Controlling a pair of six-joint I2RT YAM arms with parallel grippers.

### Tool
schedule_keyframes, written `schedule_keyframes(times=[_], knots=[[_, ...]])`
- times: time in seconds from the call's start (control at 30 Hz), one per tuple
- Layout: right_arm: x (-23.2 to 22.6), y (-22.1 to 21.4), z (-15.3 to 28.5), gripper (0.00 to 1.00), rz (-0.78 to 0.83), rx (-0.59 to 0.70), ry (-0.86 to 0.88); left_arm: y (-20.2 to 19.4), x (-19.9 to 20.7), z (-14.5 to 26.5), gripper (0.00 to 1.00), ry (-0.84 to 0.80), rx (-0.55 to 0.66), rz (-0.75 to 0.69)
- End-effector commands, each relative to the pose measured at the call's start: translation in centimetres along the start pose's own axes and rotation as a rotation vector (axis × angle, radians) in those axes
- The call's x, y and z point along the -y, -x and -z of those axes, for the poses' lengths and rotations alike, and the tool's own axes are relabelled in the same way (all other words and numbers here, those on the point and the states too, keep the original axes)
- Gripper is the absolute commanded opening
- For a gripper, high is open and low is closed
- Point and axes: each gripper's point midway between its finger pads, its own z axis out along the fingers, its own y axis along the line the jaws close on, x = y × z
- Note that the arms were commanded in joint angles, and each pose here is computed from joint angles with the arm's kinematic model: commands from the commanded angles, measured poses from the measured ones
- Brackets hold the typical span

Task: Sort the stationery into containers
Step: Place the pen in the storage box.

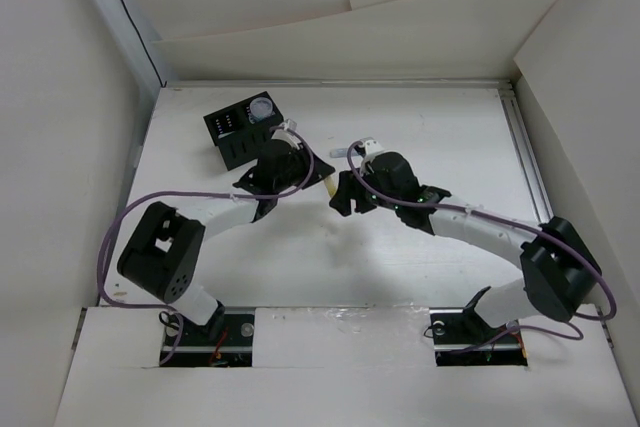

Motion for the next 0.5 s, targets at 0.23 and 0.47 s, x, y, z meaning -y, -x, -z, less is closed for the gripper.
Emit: schedule_keyframes(times=[0.23,0.47], knots=[[-0.4,4.7,4.0,0.76,0.011,0.199,0.040,16.5,1.9,5.1,0.00,0.187,0.448,-0.070],[-0.3,4.9,4.4,0.76,-0.010,0.210,0.038,26.4,0.1,10.0,0.00,0.516,0.777,-0.104]])
